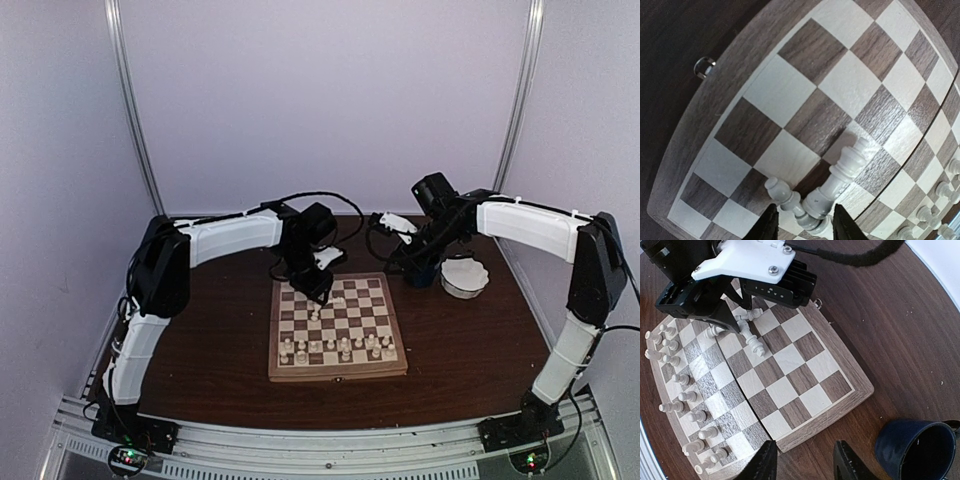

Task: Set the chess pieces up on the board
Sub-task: Adjust the chess pile on the chessboard, then pick up the chess pile from the chessboard.

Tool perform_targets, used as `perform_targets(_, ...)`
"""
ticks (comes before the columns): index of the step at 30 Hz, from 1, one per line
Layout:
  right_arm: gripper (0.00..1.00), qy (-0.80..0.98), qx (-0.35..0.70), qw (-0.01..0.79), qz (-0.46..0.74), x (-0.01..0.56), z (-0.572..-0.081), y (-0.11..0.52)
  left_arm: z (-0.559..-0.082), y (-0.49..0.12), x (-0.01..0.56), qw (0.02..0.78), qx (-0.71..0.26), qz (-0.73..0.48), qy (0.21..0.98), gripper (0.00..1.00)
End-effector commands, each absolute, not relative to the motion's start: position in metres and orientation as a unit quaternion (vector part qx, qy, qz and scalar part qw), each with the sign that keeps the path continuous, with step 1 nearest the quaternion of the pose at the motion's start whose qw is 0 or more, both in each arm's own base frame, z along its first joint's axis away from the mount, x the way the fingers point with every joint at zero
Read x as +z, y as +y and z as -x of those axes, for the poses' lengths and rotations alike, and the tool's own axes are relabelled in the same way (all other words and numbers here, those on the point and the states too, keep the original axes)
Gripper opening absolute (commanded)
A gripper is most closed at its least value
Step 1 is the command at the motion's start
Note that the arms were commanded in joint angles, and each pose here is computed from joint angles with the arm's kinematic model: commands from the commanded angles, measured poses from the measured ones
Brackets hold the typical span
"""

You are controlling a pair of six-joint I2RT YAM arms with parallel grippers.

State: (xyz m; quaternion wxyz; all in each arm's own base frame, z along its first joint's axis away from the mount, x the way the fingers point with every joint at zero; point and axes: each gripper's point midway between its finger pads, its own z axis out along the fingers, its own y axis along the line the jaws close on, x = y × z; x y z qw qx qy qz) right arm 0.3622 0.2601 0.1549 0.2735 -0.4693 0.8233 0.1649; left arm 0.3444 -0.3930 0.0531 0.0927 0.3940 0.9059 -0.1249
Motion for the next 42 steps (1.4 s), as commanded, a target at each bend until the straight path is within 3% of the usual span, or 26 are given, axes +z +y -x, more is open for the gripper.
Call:
perform_targets(1,0.42,0.820,0.177,0.276,0.469,0.157,-0.363,0.265,-0.349,-0.399,0.062,0.101,-0.122,-0.394,0.905,0.37)
perform_targets(14,0.43,0.825,0.188,0.270,0.460,0.151,-0.363,0.268,-0.315,-0.372,0.061,0.057,-0.115,-0.286,0.949,0.43)
perform_targets(17,0.42,0.825,0.191,0.267,0.459,0.151,-0.362,0.268,-0.313,-0.371,0.056,0.051,-0.113,-0.278,0.953,0.38)
perform_targets(27,0.43,0.831,0.250,0.236,0.437,0.134,-0.356,0.285,-0.310,-0.376,0.049,0.047,-0.127,-0.270,0.953,0.06)
perform_targets(33,0.43,0.841,0.328,0.171,0.394,0.111,-0.347,0.305,-0.314,-0.391,0.066,0.078,-0.201,-0.229,0.949,0.02)
perform_targets(42,0.54,0.834,0.420,0.106,0.342,0.097,-0.335,0.326,-0.314,-0.401,0.069,0.078,-0.296,-0.168,0.937,0.00)
